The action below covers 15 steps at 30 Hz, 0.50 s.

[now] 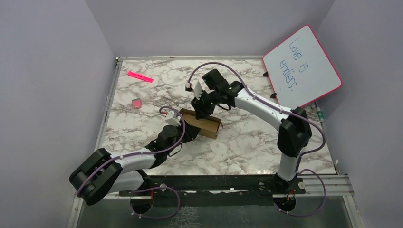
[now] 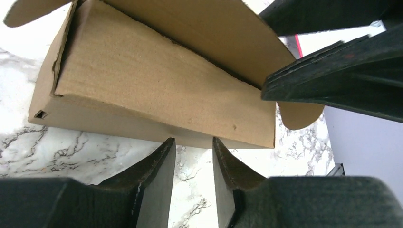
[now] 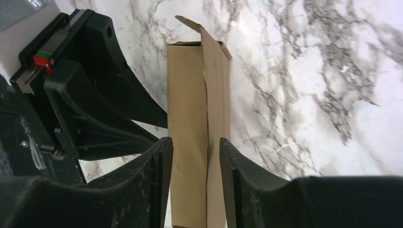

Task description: Fold the paper box

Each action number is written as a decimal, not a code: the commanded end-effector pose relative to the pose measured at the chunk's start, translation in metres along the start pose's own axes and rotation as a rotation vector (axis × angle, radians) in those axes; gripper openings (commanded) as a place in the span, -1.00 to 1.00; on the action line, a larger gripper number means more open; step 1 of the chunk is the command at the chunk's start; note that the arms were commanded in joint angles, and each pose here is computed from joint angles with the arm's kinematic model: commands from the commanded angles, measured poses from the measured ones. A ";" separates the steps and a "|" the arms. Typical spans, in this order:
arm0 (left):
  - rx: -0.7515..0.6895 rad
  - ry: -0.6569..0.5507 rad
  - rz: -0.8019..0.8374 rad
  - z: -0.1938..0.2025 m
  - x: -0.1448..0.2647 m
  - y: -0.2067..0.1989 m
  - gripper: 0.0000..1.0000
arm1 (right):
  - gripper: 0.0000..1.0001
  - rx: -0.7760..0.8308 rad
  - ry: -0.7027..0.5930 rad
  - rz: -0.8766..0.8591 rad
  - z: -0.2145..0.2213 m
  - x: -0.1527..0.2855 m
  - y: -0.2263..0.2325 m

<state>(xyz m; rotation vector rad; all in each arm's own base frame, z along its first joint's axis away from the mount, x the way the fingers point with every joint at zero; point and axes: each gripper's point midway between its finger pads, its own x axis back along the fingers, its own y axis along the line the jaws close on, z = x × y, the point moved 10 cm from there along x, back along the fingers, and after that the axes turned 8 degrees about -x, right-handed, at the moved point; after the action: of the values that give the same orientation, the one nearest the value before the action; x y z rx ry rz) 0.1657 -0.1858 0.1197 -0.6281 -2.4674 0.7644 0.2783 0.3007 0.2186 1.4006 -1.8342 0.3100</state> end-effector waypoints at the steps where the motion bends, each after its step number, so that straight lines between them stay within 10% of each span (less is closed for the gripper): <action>1: -0.050 -0.078 0.068 -0.017 -0.003 -0.015 -0.24 | -0.02 -0.025 -0.140 0.210 -0.018 0.037 0.007; 15: -0.445 -0.002 -0.180 -0.089 0.053 -0.033 0.03 | 0.19 -0.335 -0.312 0.505 0.031 0.109 0.038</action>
<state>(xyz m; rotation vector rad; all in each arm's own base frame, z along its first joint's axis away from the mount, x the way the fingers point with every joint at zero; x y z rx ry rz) 0.1660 -0.1664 0.2000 -0.6513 -2.6662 0.5314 0.2333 0.2331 0.2912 0.9554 -2.3177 0.1076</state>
